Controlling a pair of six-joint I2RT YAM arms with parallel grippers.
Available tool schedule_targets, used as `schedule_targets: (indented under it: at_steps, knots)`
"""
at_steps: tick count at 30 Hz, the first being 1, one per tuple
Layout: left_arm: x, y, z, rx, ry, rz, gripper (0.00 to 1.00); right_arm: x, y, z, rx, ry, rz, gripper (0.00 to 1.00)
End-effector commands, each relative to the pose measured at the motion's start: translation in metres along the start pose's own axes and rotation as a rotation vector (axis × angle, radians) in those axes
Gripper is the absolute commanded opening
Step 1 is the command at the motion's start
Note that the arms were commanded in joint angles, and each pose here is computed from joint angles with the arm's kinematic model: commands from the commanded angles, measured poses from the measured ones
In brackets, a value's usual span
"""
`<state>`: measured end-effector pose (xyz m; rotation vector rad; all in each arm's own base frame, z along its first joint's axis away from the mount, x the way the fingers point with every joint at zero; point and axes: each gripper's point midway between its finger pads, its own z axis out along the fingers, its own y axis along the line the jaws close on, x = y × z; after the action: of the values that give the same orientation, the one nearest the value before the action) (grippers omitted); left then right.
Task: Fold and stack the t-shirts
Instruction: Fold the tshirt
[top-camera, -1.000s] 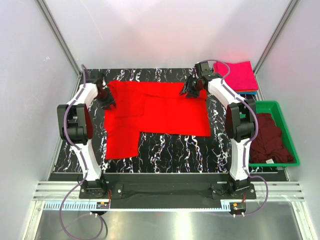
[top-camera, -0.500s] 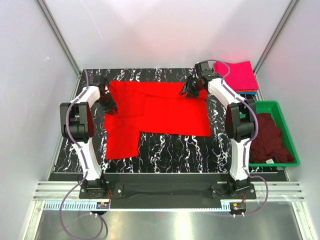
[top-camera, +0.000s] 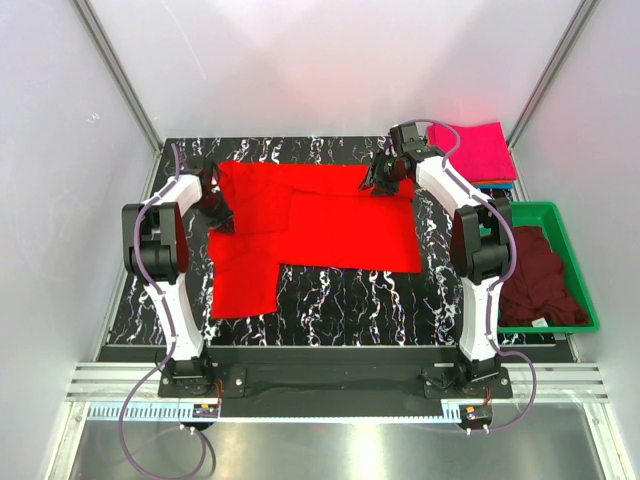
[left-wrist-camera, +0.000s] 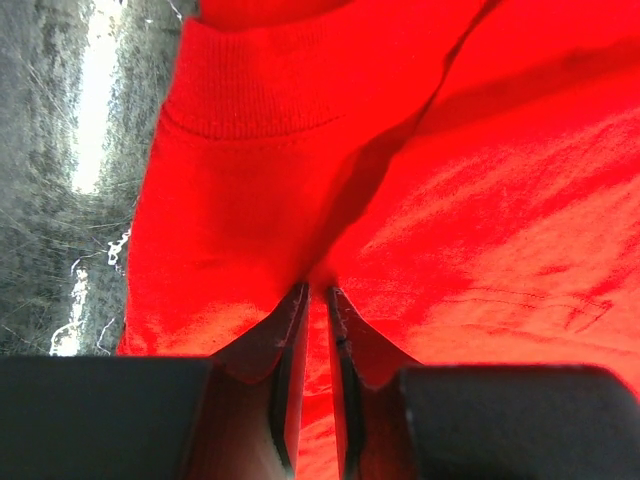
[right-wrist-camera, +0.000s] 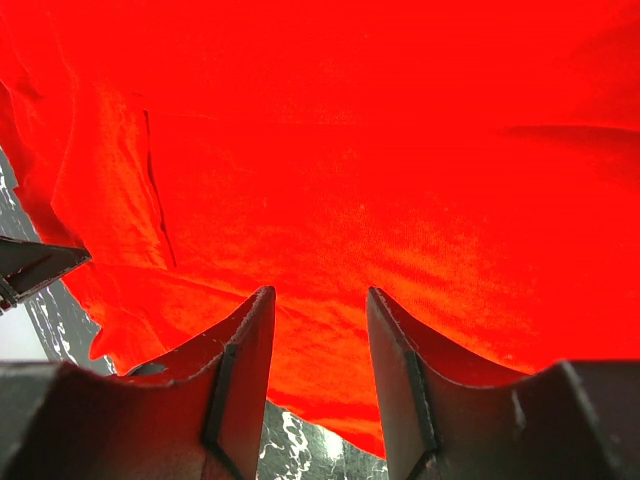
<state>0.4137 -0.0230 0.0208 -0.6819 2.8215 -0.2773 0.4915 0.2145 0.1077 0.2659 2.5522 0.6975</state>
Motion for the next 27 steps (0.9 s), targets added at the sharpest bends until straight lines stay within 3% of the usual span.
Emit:
schedule_targets:
  at_steps: [1, 5, 11, 14, 16, 21, 27]
  knots:
    - [0.002, 0.002, 0.007, 0.000, 0.014, 0.003, 0.15, -0.011, 0.009, -0.015, -0.021, -0.040, -0.017, 0.49]
    - [0.008, -0.001, 0.000, -0.014, 0.019, 0.029, 0.09, -0.012, 0.009, -0.016, -0.018, -0.044, -0.021, 0.49]
    - [0.025, -0.003, -0.002, -0.013, 0.057, 0.015, 0.09, -0.004, 0.003, -0.012, -0.010, -0.026, -0.009, 0.49]
    - [0.027, -0.009, -0.007, 0.007, 0.060, 0.007, 0.10, 0.001, -0.002, -0.012, 0.001, -0.023, -0.007, 0.49]
    - [0.019, -0.018, -0.018, 0.035, 0.036, -0.004, 0.18, 0.004, -0.004, -0.013, 0.008, -0.019, -0.008, 0.50]
    - [-0.044, -0.045, -0.052, 0.090, -0.149, -0.006, 0.32, 0.017, -0.016, -0.011, 0.030, 0.009, -0.004, 0.50]
    - [-0.149, -0.068, -0.062, 0.182, -0.400, 0.009, 0.36, -0.017, -0.038, -0.006, 0.038, -0.050, 0.017, 0.49]
